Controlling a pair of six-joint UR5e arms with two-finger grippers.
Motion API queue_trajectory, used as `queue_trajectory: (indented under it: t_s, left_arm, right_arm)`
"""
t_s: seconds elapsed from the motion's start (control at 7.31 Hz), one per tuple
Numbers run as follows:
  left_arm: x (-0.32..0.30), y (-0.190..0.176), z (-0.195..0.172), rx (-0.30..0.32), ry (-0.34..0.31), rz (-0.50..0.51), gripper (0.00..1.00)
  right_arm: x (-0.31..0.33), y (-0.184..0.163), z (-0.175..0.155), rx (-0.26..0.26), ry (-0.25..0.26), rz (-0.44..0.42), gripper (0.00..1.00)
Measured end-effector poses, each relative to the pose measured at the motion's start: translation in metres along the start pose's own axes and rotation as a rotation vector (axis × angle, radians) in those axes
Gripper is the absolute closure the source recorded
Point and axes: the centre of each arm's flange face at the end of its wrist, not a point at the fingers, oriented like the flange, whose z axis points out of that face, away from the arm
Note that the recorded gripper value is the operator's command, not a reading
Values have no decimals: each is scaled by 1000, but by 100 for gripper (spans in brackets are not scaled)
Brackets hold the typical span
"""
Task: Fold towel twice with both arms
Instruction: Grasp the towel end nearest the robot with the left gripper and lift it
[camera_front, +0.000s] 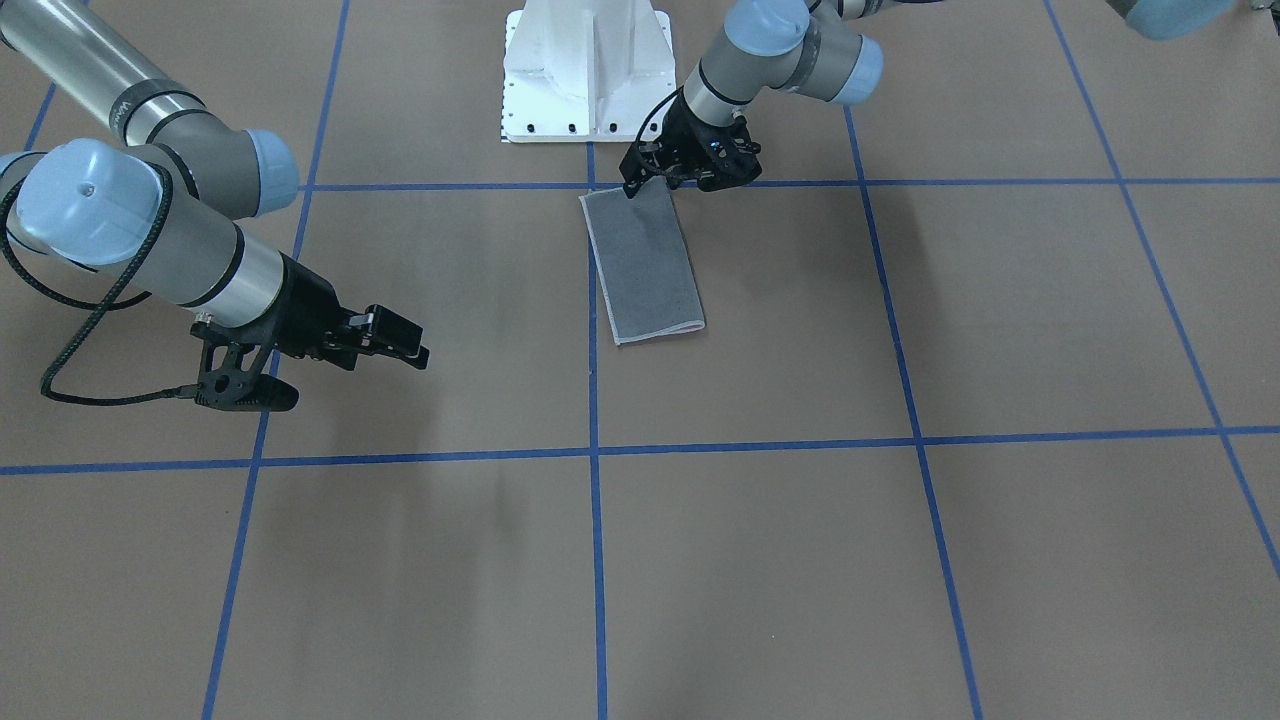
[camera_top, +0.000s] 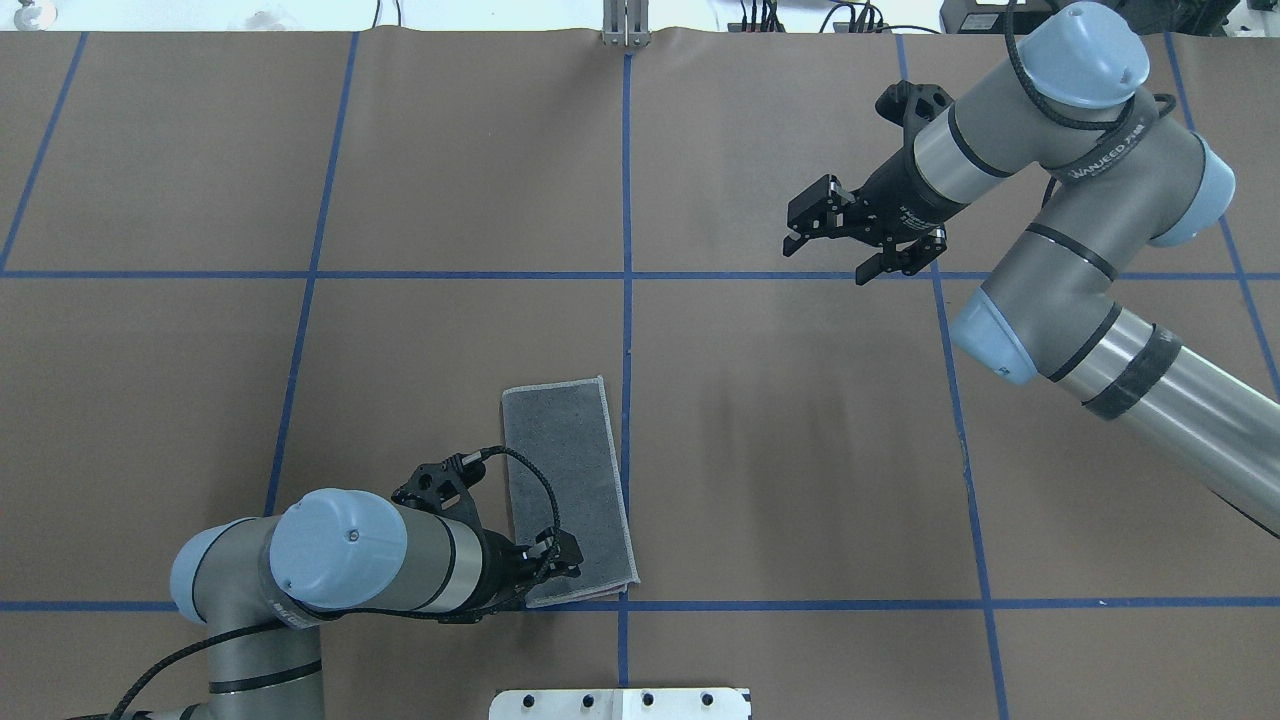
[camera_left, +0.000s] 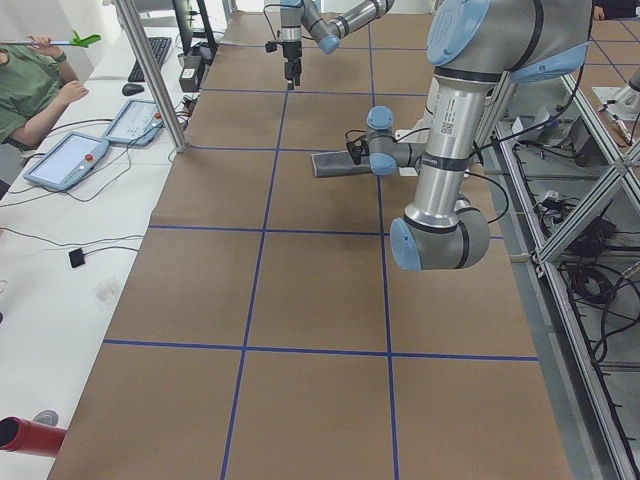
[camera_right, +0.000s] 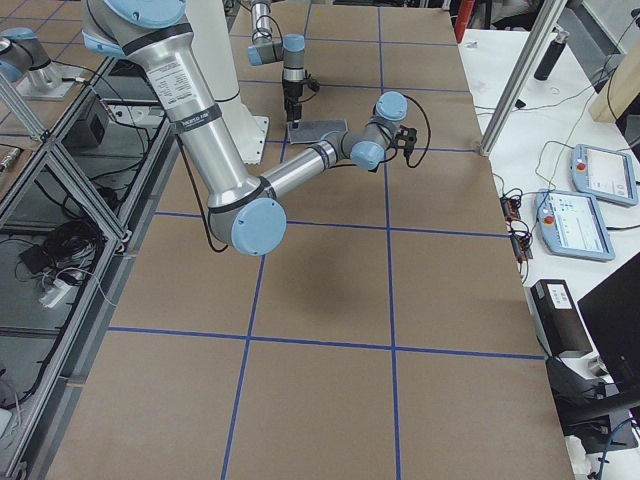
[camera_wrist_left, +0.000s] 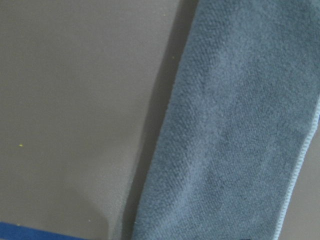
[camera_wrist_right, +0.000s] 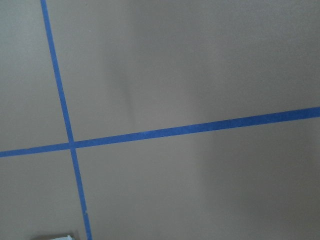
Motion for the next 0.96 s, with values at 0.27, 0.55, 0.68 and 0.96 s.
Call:
queue_trajectory:
  t_s: [0.27,0.55,0.68,0.96]
  left_arm:
    - [-1,0,0,0,-1,0,81]
    - [1,1,-2,-1,3,1,100]
    - [2,2,-4,-3,8,2,100]
    - [7,4,-10,-7,22,5,100]
  right_arm:
    - [0,0,0,0,0,0,0]
    - [1,-1,1,2,2,0,0]
    - [1,-1,1,2,3,1,0]
    - [2,-1,1,2,4,2,0]
